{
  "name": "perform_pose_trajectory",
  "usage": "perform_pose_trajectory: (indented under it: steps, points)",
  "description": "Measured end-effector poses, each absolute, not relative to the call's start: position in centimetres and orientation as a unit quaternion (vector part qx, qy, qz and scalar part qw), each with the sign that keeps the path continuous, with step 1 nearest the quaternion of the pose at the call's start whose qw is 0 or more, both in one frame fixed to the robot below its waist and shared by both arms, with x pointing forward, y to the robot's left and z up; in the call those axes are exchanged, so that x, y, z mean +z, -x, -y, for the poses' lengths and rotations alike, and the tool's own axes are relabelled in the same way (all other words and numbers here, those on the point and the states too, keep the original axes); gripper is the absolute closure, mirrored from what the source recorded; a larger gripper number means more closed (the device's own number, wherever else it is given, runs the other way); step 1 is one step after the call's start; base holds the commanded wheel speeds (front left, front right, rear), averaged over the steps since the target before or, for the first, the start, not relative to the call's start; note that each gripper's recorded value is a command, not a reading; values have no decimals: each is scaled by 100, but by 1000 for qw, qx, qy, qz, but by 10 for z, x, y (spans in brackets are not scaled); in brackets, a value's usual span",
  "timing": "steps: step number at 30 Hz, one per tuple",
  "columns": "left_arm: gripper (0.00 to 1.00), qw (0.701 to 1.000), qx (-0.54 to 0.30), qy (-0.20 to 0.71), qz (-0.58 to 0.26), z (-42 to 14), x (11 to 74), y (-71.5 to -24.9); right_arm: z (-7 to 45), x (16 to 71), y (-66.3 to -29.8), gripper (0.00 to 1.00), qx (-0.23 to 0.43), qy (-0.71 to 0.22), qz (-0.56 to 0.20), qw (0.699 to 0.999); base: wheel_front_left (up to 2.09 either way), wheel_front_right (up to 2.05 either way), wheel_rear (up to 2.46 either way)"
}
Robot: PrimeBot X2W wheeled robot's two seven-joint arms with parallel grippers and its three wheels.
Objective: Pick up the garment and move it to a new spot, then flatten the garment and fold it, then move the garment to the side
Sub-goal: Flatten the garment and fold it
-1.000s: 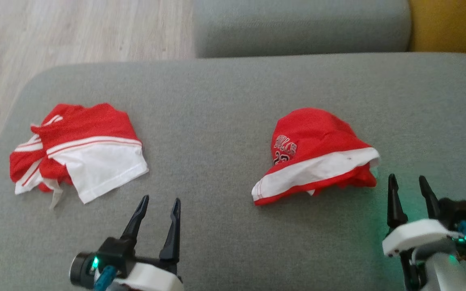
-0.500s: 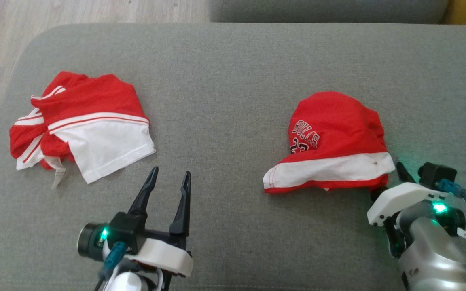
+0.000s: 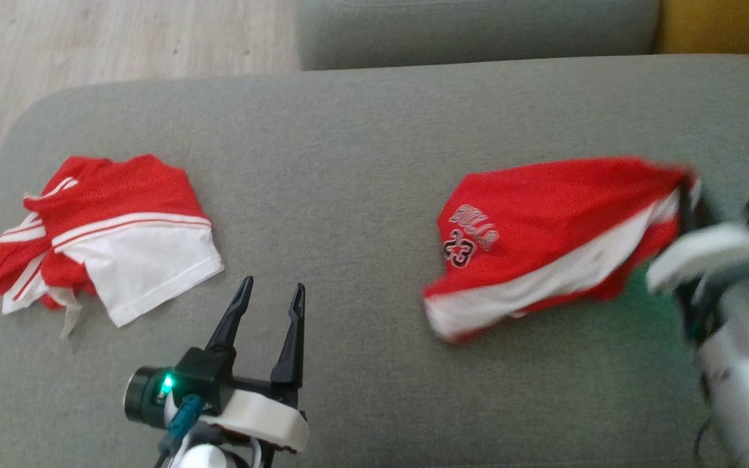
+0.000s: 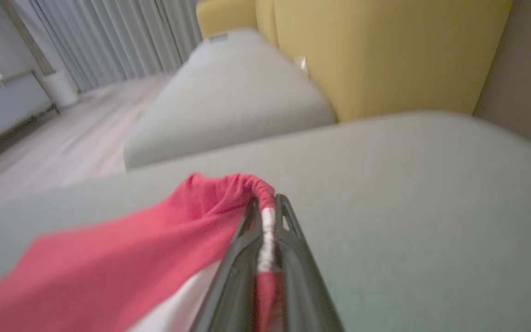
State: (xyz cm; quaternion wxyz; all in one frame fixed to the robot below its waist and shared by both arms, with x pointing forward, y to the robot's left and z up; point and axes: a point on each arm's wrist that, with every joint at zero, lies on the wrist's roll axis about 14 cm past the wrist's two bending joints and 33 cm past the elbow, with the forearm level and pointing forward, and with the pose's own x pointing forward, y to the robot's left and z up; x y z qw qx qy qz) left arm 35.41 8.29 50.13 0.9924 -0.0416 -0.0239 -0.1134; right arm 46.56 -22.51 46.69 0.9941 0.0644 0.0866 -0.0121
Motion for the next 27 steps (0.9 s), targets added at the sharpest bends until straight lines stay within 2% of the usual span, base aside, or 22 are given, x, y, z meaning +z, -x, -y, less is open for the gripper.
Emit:
perform_pose_trajectory:
  steps: [3,6,8,10,13,16,17,21,26,27]
  points:
    - [0,990,-127,43,32,-74,507,-353,240,552,-487,100,-17,-46,34,998,0,0,0]
    - [0,989,-137,43,40,-68,512,-350,240,626,-487,100,-8,-10,137,990,0,0,0]
    - [0,988,-141,43,43,-66,514,-347,229,656,-481,100,8,9,182,983,0,0,0]
    - [0,988,-139,48,40,-67,513,-343,206,665,-480,100,36,19,197,980,0,0,0]
    - [0,989,-134,48,40,-71,513,-340,160,657,-481,100,95,29,184,978,0,0,0]
    - [0,990,-124,52,38,-78,512,-338,101,619,-473,100,172,24,129,976,0,0,0]
    - [0,990,-124,52,38,-78,512,-338,101,619,-473,100,172,24,129,976,0,0,0]
    - [0,992,-110,55,33,-87,508,-336,29,540,-435,100,277,19,20,960,0,0,0]
    - [0,993,-99,59,25,-95,503,-334,-41,479,-375,100,393,15,-70,917,0,0,0]
    - [0,993,-97,60,24,-96,503,-334,-52,475,-365,69,413,14,-76,907,0,0,0]
